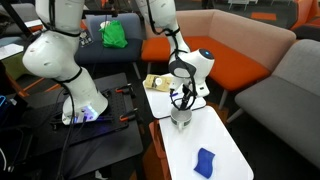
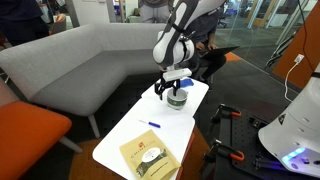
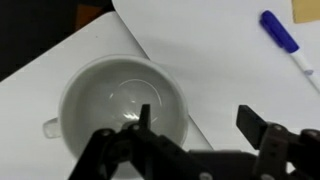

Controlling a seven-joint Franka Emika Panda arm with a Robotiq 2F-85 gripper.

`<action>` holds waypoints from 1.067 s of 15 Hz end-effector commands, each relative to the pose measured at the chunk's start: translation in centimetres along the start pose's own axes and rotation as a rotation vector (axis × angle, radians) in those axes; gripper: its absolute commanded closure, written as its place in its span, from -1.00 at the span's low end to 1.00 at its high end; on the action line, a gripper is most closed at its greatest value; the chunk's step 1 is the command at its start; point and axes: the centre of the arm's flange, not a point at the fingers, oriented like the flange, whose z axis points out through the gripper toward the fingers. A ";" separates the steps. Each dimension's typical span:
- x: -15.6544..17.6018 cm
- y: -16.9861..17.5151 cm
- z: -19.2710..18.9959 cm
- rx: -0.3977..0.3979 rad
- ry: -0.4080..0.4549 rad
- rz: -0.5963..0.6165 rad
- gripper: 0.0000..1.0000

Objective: Move the cup to the right

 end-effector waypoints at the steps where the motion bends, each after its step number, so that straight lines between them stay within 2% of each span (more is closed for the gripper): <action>1: 0.6 0.6 0.9 0.080 0.015 -0.024 -0.24; 9: 0.8 2.0 1.1 0.036 0.009 -0.017 1.00; 12: 1.1 2.4 0.2 0.021 0.040 -0.014 0.95; 16: 2.1 4.2 -2.1 -0.028 0.123 -0.027 0.95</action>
